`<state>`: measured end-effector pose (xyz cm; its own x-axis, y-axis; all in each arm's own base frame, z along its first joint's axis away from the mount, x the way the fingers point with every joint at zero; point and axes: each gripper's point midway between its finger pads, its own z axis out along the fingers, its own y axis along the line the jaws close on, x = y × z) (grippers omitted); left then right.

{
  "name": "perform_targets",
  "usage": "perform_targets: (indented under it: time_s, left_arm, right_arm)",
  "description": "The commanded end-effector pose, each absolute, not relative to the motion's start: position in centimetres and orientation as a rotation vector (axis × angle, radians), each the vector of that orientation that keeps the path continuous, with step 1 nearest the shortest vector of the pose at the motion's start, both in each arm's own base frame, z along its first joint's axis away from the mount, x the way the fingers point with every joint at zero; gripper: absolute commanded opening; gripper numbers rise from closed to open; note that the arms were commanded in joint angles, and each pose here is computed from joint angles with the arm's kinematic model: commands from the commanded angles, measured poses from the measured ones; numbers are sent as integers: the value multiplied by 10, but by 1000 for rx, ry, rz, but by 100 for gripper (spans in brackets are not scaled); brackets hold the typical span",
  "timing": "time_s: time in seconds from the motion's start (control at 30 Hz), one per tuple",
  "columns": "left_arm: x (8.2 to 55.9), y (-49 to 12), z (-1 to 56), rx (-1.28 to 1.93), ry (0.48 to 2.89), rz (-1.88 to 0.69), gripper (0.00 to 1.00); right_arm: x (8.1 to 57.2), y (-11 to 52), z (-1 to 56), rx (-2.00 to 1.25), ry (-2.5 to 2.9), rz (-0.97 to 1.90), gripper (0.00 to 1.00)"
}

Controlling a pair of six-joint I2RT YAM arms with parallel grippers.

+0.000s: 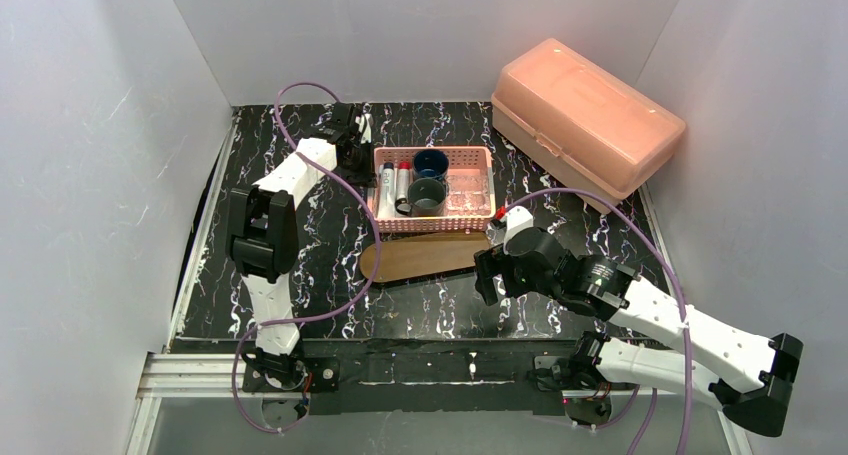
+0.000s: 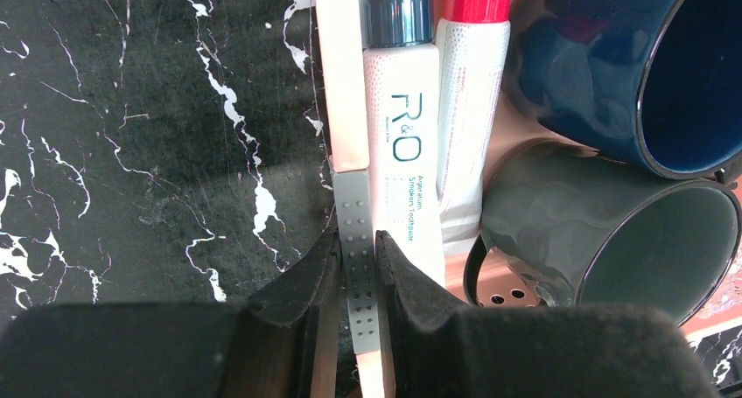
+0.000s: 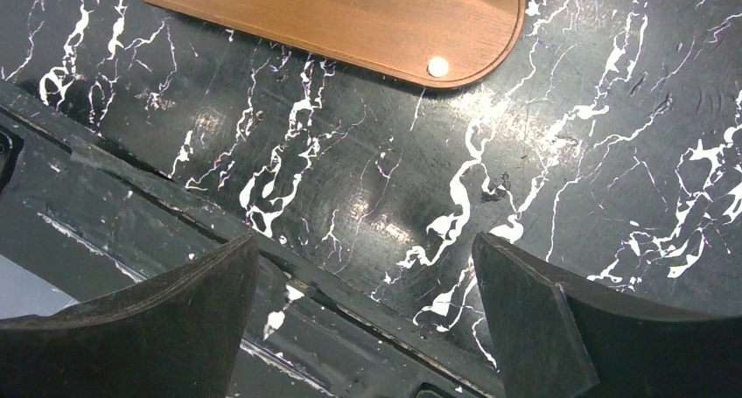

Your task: Prepare toiletry sets of a toothbrush and toothpaste on the tray

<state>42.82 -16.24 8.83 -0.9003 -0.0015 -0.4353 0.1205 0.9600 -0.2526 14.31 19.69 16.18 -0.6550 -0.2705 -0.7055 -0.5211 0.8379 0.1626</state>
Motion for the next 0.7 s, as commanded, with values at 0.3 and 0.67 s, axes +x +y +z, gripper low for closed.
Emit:
perform_targets:
  time_s: [0.3, 0.67]
  left_arm:
    - [419, -182, 100, 166, 2700, -458, 35]
    - [416, -166, 131, 136, 2659, -352, 73]
  right_arm:
    - [151, 199, 169, -536, 2297, 434, 100]
    - [157, 207, 175, -534, 2290, 436, 100]
